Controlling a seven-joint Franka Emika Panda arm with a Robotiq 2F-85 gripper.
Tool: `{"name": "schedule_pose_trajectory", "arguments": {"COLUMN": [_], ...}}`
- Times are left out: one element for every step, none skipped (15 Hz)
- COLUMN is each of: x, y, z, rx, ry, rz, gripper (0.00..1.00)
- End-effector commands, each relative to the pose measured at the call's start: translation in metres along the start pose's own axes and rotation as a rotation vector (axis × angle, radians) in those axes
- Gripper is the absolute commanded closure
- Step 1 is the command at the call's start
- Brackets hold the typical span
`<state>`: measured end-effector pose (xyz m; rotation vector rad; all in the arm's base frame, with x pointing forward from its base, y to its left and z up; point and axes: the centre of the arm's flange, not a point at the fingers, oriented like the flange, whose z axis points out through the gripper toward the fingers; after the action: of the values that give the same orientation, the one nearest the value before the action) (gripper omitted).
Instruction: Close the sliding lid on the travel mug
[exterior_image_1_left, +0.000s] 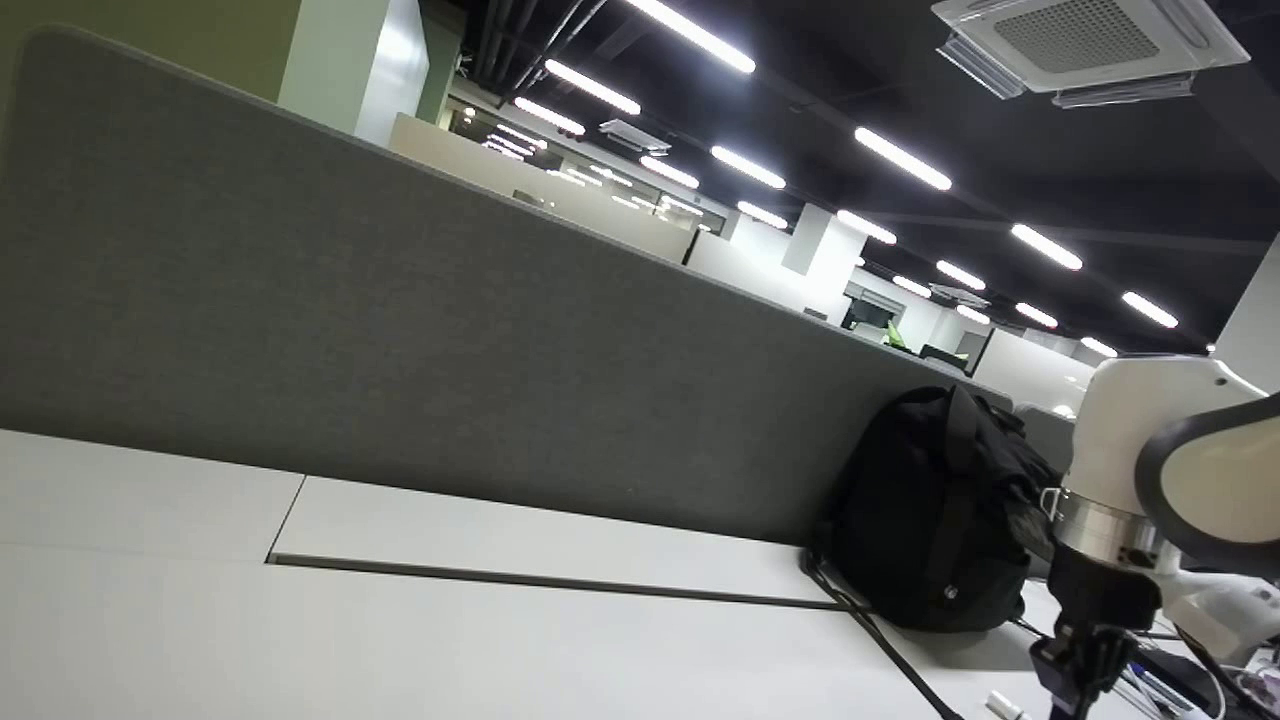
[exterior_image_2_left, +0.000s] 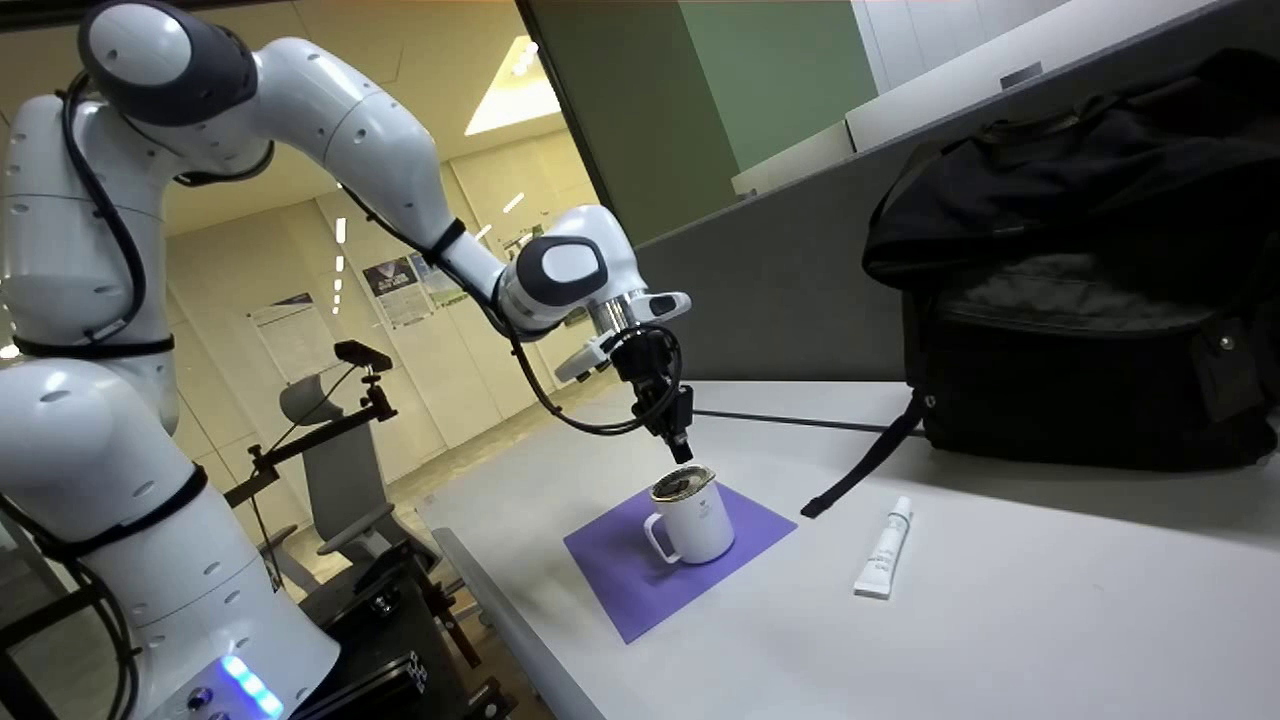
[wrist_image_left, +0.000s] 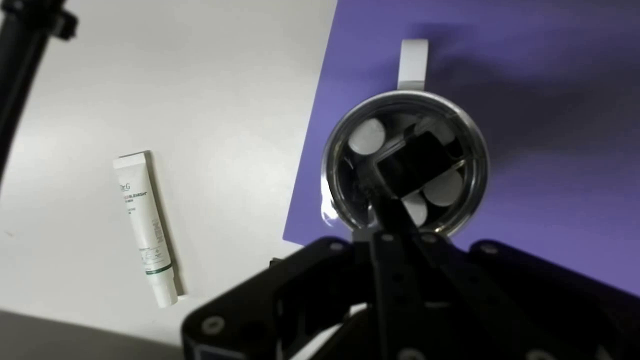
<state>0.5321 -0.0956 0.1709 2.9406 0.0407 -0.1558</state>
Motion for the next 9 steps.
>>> {"name": "schedule_pose_trajectory", "arguments": {"x": [0.005,0.005,0.005,0.004,0.004,0.004,0.004,0.004,0.004], "y": [0.001,0.001,0.000,-0.001,-0.002,-0.002,-0.003,-0.003,-0.003], "z": [0.007,0.009,0.011,0.013,0.015,0.016,0.017,0.018,0.020], "rx": [0.002,0.002,0.005,0.005,0.006,0.007,0.007,0.007,0.007], "ry": [0.005,0.003,-0.001,-0.004,-0.009,-0.011,-0.011,-0.013,-0.015], "rz": [0.008,0.007,0.004,0.004,0.003,0.003,0.004,0.004,0.004], "gripper": [1.00,1.00,1.00,1.00,1.00,1.00,1.00,1.00,1.00]}}
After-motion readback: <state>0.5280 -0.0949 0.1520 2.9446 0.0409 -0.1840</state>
